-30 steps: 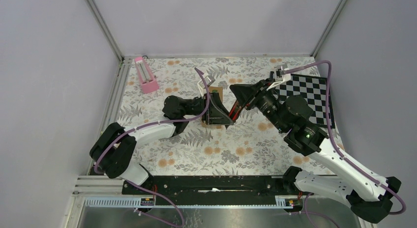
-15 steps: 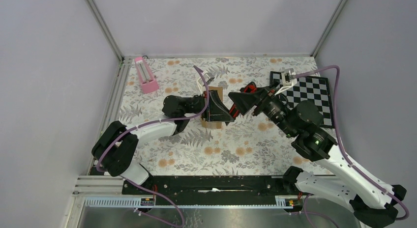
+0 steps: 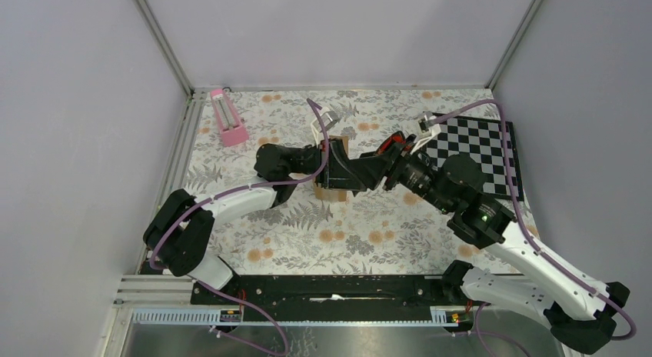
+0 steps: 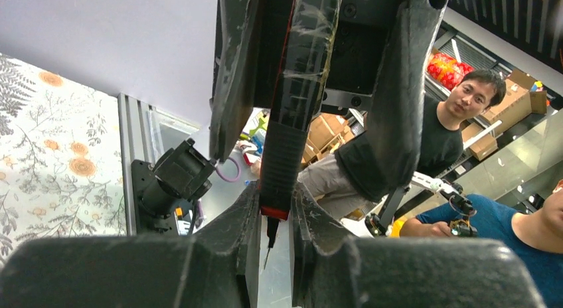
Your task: Unpack the express box
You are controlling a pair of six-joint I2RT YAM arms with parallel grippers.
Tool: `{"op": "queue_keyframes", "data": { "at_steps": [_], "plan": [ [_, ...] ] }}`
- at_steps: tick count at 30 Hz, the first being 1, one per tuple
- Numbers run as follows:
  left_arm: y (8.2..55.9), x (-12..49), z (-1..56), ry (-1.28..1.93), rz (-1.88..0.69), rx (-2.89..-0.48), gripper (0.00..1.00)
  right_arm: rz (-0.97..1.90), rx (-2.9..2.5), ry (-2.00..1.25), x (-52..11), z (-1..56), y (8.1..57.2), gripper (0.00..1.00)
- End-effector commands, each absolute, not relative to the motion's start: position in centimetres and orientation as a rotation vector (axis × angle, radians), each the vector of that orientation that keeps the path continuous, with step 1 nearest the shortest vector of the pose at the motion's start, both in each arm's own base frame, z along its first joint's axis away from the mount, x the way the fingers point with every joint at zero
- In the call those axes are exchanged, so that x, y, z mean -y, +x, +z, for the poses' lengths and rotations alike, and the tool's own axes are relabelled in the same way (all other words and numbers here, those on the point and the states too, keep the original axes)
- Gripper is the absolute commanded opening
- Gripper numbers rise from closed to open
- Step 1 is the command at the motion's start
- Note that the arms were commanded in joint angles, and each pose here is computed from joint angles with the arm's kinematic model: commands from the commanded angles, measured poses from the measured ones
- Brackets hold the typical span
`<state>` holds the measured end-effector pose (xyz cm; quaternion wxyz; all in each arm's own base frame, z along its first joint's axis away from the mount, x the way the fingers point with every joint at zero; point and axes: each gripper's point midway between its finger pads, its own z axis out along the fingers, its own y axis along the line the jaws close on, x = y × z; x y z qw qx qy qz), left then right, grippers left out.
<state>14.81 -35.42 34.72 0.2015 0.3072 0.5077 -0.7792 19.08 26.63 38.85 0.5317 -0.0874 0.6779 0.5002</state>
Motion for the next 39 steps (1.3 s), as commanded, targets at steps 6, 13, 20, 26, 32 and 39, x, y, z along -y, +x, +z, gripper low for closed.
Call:
{"op": "queue_keyframes", "data": {
  "at_steps": [6,13,20,26,32,39],
  "plan": [
    [13.9,34.7,37.2,0.978,-2.12,-1.306,0.0,1.173,-1.582,-0.258,-26.5,39.9,18.8,0.59],
    [14.1,34.8,37.0,0.968,-2.118,-1.317,0.0,1.158,-1.561,-0.246,-25.7,40.3,18.7,0.5],
    [14.3,34.9,36.9,0.958,-2.13,-1.323,0.0,1.146,-1.561,-0.248,-25.7,40.2,18.8,0.02],
    [19.0,34.0,35.1,0.721,-1.982,-1.514,0.88,0.947,-1.595,-0.213,-23.9,39.0,20.9,0.0],
    [30.3,29.1,32.0,0.19,-1.273,-1.895,0.99,0.674,-1.675,-0.222,-23.0,35.9,24.4,0.0],
    [41.0,18.5,24.8,-0.378,-0.605,-2.068,0.98,0.445,-1.757,-0.241,-24.0,31.3,28.5,0.0]
  ]
}}
